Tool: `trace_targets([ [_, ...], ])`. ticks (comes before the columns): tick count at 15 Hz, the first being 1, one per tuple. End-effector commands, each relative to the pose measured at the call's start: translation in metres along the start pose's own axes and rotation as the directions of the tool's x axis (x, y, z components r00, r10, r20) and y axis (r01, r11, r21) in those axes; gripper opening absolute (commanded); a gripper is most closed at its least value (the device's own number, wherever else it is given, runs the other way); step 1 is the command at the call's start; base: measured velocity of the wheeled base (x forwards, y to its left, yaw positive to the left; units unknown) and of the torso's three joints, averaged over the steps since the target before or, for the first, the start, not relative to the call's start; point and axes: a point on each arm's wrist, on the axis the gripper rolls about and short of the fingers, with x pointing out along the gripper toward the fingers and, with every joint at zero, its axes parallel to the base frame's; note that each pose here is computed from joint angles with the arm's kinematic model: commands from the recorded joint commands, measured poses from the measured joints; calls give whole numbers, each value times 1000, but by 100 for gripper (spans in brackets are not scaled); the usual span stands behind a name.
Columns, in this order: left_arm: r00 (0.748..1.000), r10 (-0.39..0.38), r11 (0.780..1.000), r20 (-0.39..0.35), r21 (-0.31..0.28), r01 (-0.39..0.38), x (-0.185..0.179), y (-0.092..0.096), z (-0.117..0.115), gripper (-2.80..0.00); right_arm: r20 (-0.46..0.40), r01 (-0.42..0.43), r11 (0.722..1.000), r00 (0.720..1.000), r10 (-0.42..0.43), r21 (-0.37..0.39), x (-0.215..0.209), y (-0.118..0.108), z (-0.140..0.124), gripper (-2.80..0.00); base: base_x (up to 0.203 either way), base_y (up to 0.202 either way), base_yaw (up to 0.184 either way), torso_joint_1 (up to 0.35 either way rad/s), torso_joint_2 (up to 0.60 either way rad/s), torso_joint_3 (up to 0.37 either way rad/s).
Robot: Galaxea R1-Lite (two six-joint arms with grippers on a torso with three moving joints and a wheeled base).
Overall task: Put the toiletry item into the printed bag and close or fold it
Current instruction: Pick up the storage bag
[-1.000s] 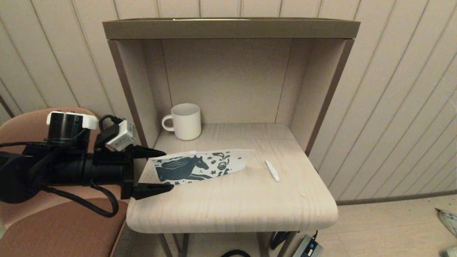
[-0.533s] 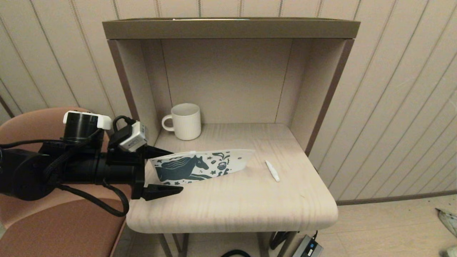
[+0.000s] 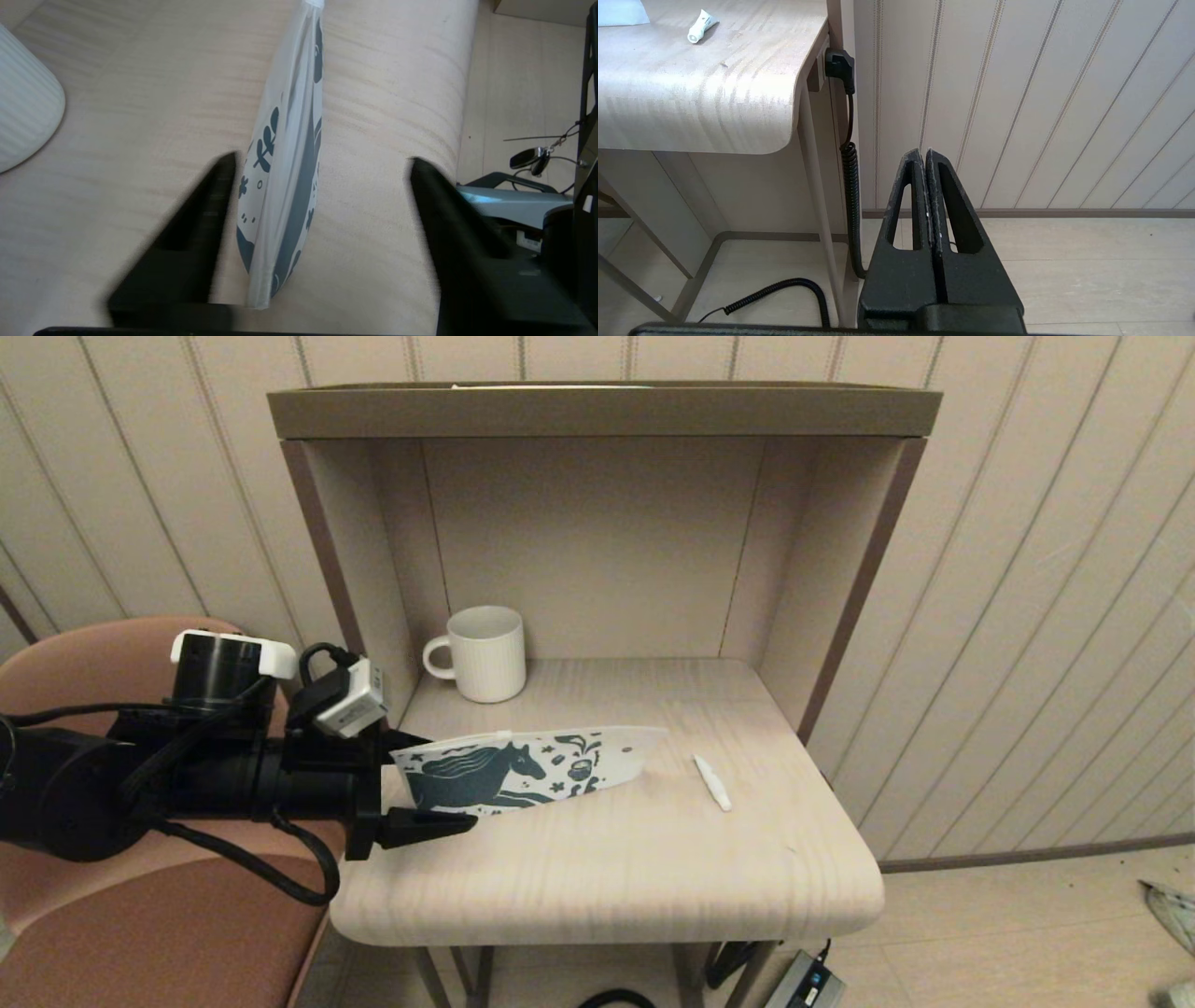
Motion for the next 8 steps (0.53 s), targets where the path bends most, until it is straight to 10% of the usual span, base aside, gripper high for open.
trace_targets([
  [1,1000,-1,1000,8,10,1,-2,-1,2,-280,-1,0,1000,1000,0,-1,0,0,0,-280,0,0,0,0,0,0],
  [8,1000,-14,1000,19,16,14,-3,-5,8,-280,-1,0,1000,1000,0,-2,0,0,0,-280,0,0,0,0,0,0],
])
